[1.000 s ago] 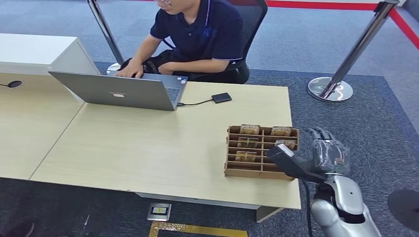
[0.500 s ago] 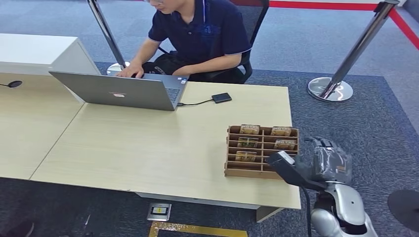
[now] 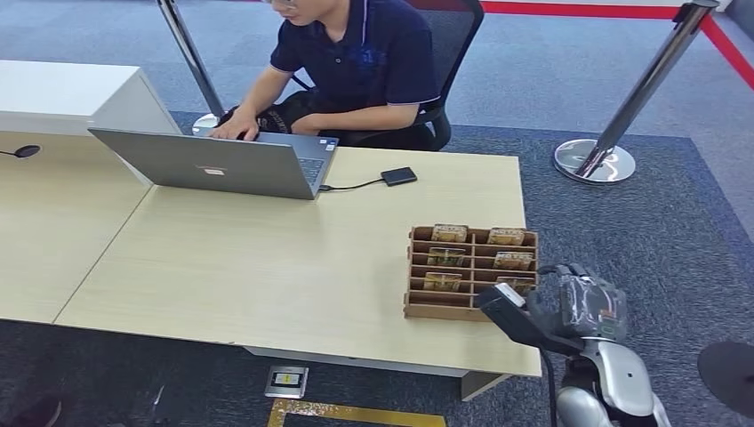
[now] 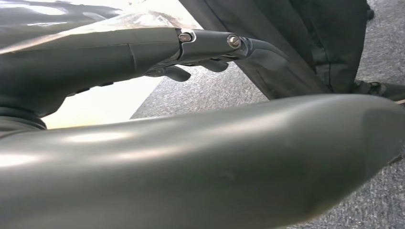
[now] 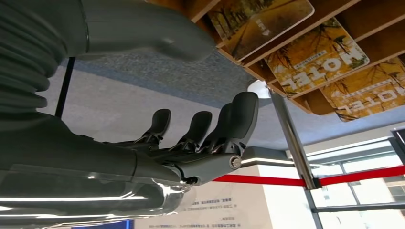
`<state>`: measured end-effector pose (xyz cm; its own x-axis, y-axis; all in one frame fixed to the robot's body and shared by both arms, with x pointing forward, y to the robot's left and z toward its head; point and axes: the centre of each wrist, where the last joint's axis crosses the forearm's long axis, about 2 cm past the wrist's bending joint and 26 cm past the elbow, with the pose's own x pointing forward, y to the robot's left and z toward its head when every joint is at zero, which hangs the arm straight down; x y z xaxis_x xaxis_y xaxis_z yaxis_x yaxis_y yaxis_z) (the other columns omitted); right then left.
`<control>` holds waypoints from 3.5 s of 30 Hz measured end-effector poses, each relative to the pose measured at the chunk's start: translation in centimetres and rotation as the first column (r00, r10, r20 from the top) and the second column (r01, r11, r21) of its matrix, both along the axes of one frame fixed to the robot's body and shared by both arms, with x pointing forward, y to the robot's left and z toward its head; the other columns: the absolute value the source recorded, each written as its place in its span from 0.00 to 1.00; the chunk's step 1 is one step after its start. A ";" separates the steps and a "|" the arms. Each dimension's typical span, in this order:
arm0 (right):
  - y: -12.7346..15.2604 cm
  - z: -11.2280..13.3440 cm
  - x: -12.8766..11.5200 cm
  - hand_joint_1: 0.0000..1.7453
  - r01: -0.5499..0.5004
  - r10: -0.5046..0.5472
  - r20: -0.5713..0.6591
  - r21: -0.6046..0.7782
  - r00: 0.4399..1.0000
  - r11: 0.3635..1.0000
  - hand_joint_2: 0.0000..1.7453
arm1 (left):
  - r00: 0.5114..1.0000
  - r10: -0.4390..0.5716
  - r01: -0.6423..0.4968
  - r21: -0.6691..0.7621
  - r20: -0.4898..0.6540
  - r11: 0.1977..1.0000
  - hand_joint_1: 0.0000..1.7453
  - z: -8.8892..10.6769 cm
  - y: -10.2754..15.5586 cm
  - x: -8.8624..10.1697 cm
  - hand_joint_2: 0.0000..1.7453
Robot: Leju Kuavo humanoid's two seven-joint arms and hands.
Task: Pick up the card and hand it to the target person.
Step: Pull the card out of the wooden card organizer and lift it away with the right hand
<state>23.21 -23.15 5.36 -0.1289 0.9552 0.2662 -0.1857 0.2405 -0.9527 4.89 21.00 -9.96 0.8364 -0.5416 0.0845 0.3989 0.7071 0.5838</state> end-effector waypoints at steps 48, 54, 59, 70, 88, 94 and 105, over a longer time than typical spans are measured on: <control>-0.2 -0.8 0.2 0.46 -0.039 0.040 -0.046 0.012 0.998 0.999 1.00 | 0.999 -0.034 0.033 -0.003 -0.004 0.999 0.00 0.0 0.1 0.2 0.00; -0.3 -0.8 0.9 0.46 -0.044 0.045 -0.040 0.018 0.998 0.999 1.00 | 0.999 -0.032 0.032 -0.004 -0.004 0.999 0.00 0.0 0.1 0.2 0.00; -0.2 -0.7 1.4 0.45 -0.048 0.048 -0.039 0.015 0.998 0.999 1.00 | 0.999 -0.032 0.032 -0.004 -0.004 0.999 0.00 0.0 0.1 0.2 0.00; 0.0 -1.2 1.8 0.46 -0.059 0.060 -0.064 0.030 0.996 0.998 1.00 | 0.999 -0.032 0.032 -0.004 -0.004 0.999 0.00 0.0 0.1 0.2 0.00; 0.5 -1.8 2.2 0.50 -0.057 0.059 -0.089 0.028 0.994 0.998 1.00 | 0.999 -0.033 0.033 -0.004 -0.006 0.999 0.00 0.0 0.1 0.2 0.00; 0.7 -1.8 2.1 0.60 -0.054 0.055 -0.084 0.015 0.995 0.998 1.00 | 0.999 -0.037 0.037 -0.004 -0.009 0.999 0.00 0.0 0.1 0.2 0.00; 0.6 -2.1 1.8 0.61 -0.052 0.051 -0.091 -0.006 0.995 0.999 1.00 | 0.999 -0.037 0.037 -0.004 -0.009 0.999 0.00 0.0 0.1 0.2 0.00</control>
<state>24.97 -22.53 3.31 -0.1536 0.9502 0.2711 -0.2833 0.2205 -0.9333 5.09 21.06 -9.98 0.8166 -0.5718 0.0789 0.4302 0.6940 0.5774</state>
